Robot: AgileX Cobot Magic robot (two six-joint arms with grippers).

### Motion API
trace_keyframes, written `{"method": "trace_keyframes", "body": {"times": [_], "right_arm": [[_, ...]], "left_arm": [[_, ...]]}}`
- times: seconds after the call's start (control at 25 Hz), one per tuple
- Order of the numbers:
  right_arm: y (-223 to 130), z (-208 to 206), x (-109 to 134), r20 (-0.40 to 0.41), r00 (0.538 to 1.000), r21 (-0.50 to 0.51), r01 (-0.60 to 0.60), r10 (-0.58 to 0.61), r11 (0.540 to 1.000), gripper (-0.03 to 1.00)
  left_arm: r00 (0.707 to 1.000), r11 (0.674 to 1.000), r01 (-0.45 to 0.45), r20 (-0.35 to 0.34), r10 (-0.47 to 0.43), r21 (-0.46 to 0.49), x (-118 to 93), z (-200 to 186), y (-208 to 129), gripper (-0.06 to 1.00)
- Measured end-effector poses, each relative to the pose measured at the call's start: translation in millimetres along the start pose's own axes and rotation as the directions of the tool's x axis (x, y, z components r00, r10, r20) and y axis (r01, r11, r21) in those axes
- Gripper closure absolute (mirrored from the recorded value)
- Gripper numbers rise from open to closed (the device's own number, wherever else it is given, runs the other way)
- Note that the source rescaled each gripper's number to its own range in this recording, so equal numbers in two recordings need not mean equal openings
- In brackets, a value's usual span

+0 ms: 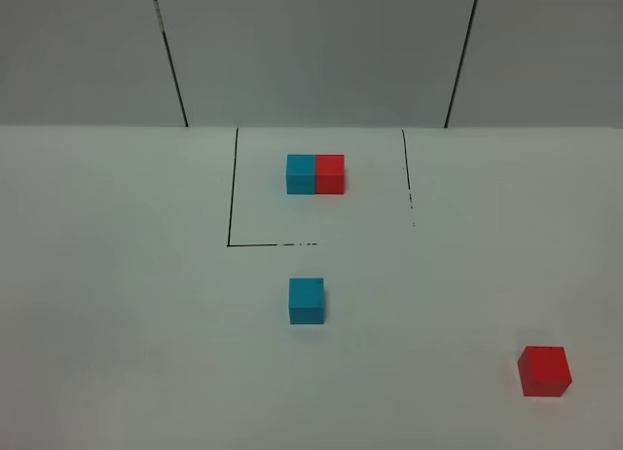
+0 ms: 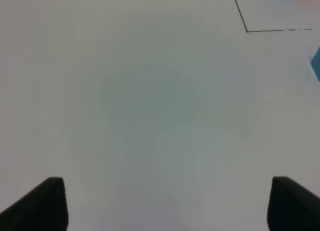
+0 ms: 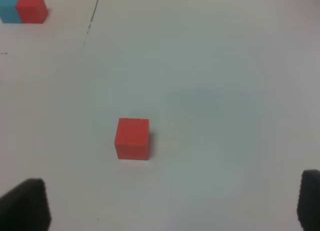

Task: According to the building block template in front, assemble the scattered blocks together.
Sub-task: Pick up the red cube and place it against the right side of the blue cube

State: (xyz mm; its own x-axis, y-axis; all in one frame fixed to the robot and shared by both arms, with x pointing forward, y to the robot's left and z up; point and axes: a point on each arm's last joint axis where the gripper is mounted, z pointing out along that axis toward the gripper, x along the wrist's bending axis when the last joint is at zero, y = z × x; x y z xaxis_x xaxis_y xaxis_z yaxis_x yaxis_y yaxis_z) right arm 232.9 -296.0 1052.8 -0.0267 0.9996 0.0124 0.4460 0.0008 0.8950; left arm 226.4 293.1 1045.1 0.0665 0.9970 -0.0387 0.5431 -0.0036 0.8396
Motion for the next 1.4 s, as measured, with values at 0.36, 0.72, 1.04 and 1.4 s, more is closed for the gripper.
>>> {"method": "trace_keyframes", "body": {"times": [0.36, 0.72, 1.04, 1.4], "right_arm": [[17, 7, 16, -0.172, 0.976, 0.080, -0.117, 0.130, 0.990, -0.03], [62, 138, 18, -0.136, 0.962, 0.592, -0.112, 0.236, 0.798, -0.03], [46, 247, 8, -0.073, 0.982, 0.724, -0.069, 0.176, 0.687, -0.03], [12, 296, 29, -0.114, 0.986, 0.818, 0.024, 0.122, 0.575, -0.03]], "left_arm": [[1.000, 1.000, 0.000, 0.000, 0.000, -0.002, 0, 0, 0, 0.24], [1.000, 1.000, 0.000, 0.000, 0.000, -0.003, 0, 0, 0, 0.24], [1.000, 1.000, 0.000, 0.000, 0.000, -0.003, 0, 0, 0, 0.24], [1.000, 1.000, 0.000, 0.000, 0.000, -0.003, 0, 0, 0, 0.25]]}}
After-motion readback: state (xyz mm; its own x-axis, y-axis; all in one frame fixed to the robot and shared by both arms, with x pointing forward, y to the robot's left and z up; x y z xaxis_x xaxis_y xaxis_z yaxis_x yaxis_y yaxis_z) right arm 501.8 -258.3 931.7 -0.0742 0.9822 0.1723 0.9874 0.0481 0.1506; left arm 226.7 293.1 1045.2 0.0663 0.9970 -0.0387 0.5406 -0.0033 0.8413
